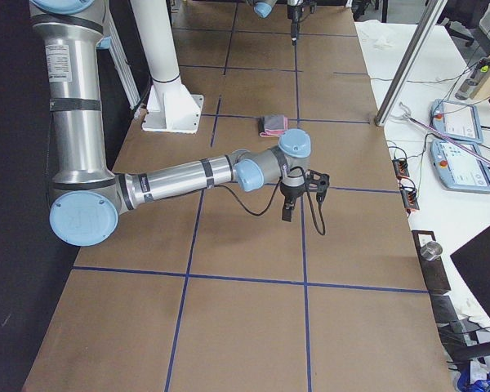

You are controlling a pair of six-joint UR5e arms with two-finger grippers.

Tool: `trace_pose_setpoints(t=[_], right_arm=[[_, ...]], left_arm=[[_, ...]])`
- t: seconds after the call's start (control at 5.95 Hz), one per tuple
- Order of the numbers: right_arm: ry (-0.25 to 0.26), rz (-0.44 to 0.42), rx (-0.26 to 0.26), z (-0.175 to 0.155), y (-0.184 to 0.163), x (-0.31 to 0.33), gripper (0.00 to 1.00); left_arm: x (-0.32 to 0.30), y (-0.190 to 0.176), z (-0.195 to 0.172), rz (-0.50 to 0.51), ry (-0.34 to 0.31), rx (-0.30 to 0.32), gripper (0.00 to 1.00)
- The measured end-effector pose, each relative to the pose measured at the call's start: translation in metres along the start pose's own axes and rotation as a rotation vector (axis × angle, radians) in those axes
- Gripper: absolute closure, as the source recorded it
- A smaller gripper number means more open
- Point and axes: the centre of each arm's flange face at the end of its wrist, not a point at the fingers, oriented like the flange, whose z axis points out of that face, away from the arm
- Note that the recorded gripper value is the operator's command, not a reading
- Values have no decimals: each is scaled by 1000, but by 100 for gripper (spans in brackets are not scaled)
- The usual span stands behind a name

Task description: Fold towel twice with both arms

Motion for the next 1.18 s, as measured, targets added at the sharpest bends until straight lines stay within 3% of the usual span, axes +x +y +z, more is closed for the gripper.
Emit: trace_pose_setpoints(t=[0.17,0.5,0.84,1.18], right_arm=[[17,-92,-11,2,-6,55,0],[49,-213,-48,-1,-10,138,0],[54,-245,-77,-12,-8,161,0],[27,-240,-83,-14,-9,159,0]], left_arm=[[-67,15,-19,88,-57,-13,0],[-169,33,-69,166,-165,-104,0],[-247,57,-126,149,-200,-228,0],[-291,101,-142,54,-181,-309,0]])
